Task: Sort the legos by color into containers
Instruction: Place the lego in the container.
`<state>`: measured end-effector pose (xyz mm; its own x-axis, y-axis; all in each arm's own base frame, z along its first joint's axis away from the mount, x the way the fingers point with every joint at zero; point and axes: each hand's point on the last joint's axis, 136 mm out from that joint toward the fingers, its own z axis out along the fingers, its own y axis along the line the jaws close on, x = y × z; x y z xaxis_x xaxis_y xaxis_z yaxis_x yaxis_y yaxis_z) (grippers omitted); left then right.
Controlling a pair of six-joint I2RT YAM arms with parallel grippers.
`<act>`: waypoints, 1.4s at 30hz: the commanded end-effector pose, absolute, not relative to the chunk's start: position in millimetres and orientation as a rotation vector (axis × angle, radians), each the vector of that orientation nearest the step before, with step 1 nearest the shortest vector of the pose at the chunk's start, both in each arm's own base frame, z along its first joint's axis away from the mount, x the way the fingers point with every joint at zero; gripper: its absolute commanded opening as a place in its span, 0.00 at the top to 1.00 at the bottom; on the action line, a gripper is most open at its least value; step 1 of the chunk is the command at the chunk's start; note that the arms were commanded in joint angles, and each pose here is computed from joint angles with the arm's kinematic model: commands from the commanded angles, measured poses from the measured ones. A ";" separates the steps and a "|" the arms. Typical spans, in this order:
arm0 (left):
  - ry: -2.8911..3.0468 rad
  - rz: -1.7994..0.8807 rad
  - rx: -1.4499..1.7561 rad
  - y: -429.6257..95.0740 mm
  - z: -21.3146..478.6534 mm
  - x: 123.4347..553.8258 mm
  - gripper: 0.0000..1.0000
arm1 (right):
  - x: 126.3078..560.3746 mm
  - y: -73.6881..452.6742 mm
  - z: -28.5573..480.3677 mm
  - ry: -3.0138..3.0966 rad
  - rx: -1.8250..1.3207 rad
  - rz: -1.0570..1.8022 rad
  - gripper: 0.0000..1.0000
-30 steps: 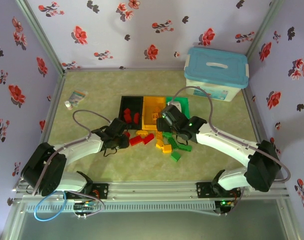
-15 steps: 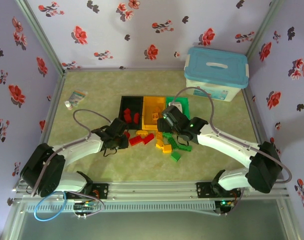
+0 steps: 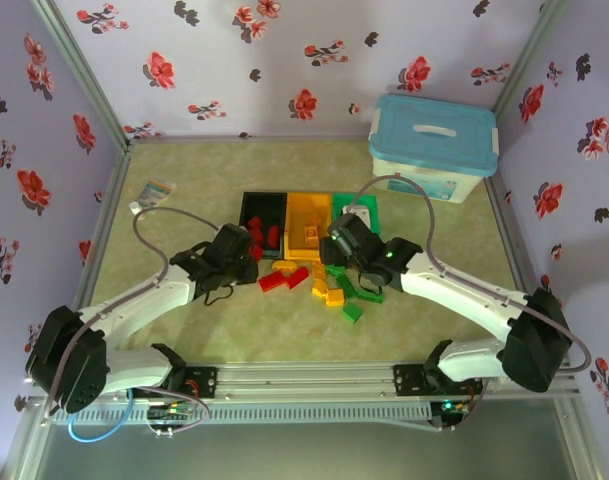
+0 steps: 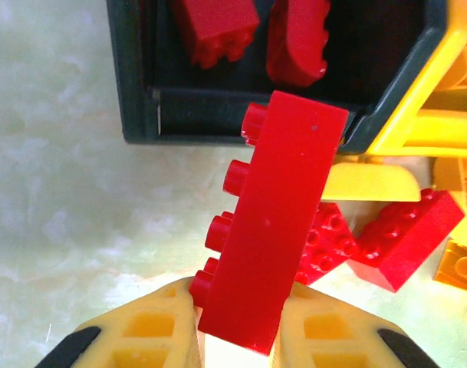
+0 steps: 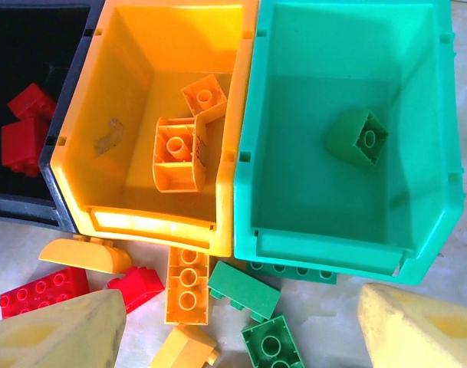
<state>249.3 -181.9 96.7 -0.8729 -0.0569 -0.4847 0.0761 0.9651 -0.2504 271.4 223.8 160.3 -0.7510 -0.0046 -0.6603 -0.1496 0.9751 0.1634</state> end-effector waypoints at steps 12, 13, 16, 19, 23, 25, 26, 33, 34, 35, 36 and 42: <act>2.576 -0.336 0.059 -213.1 107.0 310.3 0.84 | 265.4 208.2 151.6 2.423 -0.071 0.237 0.21; 2.577 -0.333 0.058 -213.6 107.0 314.1 0.83 | 264.9 207.3 151.4 2.422 -0.068 0.237 0.21; 2.578 -0.330 0.060 -216.6 106.0 325.1 0.83 | 263.6 204.5 149.8 2.424 -0.065 0.234 0.20; 2.586 -0.319 0.060 -217.9 103.7 332.6 0.82 | 263.3 202.7 148.0 2.423 -0.061 0.233 0.21; 2.609 -0.305 0.047 -218.6 104.3 335.4 0.58 | 262.9 201.0 144.6 2.432 -0.061 0.225 0.19; 2.601 -0.311 0.048 -218.5 108.0 334.2 0.49 | 262.8 200.4 143.6 2.434 -0.058 0.224 0.18; 2.591 -0.321 0.044 -218.2 110.7 333.1 0.47 | 262.9 201.0 142.9 2.435 -0.061 0.224 0.18; 2.532 -0.371 0.020 -208.6 129.9 319.6 0.43 | 258.8 217.8 128.6 2.498 -0.128 0.280 0.18; 2.526 -0.375 0.020 -207.2 130.6 316.9 0.43 | 256.5 223.2 124.2 2.523 -0.159 0.298 0.18; 2.523 -0.381 0.013 -205.0 130.3 313.7 0.43 | 252.4 229.9 118.7 2.555 -0.199 0.321 0.18; 2.520 -0.384 0.008 -202.4 129.3 310.2 0.42 | 248.7 235.1 111.3 2.590 -0.234 0.330 0.18; 2.543 -0.379 -0.023 -187.0 109.2 288.9 0.39 | 223.3 256.6 80.8 2.686 -0.462 0.251 0.18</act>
<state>297.9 -194.4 118.6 -0.8330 -0.0714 -0.5487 0.0910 0.9605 -0.2631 236.6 240.0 81.6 -0.8724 -0.1851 -0.4524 -0.2639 0.9574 0.1171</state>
